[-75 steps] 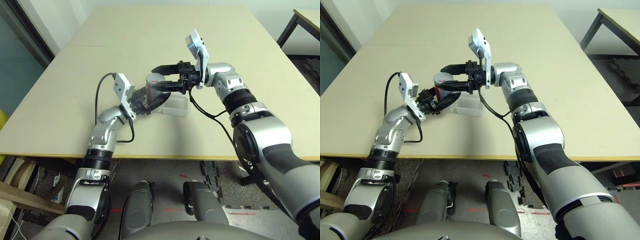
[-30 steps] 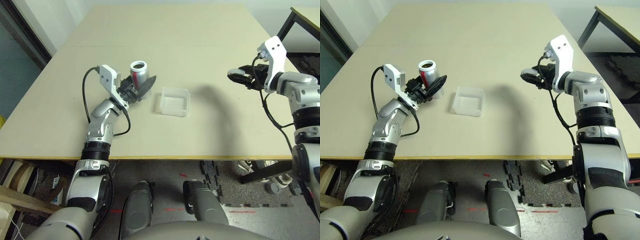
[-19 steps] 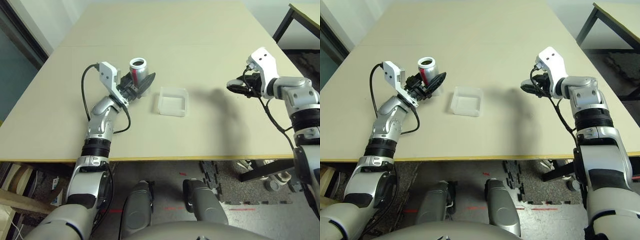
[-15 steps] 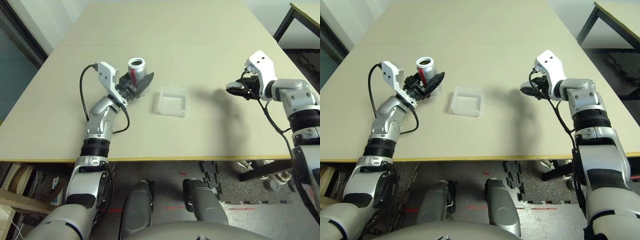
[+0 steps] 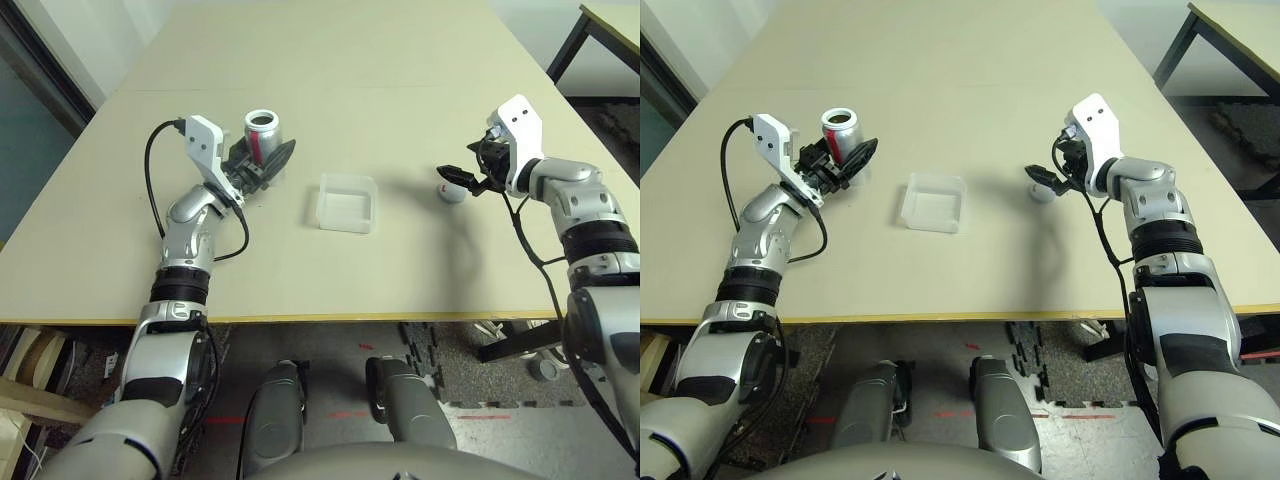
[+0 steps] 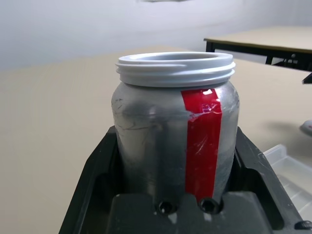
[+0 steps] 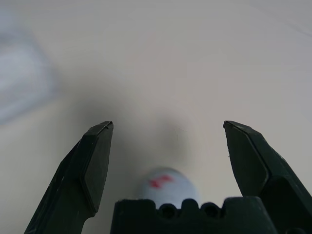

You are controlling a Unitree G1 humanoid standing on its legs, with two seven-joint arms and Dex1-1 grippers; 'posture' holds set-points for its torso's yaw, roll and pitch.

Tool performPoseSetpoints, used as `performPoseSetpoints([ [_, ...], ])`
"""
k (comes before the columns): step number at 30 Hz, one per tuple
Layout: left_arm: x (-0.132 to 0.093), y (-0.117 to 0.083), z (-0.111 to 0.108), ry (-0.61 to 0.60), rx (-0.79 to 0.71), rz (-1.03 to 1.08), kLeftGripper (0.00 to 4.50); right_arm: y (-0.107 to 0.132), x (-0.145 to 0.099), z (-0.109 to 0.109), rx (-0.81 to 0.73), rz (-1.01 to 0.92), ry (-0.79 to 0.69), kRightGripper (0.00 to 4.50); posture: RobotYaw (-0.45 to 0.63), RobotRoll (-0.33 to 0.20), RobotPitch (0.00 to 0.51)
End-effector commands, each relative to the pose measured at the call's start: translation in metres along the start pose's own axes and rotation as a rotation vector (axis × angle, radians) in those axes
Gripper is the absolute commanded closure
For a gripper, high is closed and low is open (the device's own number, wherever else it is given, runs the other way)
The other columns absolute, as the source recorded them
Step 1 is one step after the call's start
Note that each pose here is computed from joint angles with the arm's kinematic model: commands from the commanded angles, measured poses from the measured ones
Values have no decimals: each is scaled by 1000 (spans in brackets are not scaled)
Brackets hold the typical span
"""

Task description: Pour the medicine from the bottle into the box.

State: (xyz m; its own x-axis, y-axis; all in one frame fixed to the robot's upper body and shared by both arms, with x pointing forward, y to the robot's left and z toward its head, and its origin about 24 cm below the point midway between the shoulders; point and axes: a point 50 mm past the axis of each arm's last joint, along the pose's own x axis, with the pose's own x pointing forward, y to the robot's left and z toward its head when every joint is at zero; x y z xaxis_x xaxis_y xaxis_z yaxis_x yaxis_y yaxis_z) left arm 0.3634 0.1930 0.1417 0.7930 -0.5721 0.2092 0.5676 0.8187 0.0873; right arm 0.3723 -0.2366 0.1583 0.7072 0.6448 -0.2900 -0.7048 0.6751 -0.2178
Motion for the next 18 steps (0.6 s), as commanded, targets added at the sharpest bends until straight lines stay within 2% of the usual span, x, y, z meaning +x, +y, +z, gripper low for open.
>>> performPoseSetpoints([
  [1,0,5,-1,90,77,-26,1702,6,-10,3,-61,143,-1,0,-121,0,126],
  [7,1,10,1,139,139,-65,1702,18,-16,7,-109,320,-41,0,-117,0,116],
  [11,3,8,3,190,209,-127,1702,32,-13,1,-147,416,-36,0,-109,0,104],
  [18,12,6,8,275,322,-179,1702,48,-3,-6,-170,466,-24,0,-106,0,91],
])
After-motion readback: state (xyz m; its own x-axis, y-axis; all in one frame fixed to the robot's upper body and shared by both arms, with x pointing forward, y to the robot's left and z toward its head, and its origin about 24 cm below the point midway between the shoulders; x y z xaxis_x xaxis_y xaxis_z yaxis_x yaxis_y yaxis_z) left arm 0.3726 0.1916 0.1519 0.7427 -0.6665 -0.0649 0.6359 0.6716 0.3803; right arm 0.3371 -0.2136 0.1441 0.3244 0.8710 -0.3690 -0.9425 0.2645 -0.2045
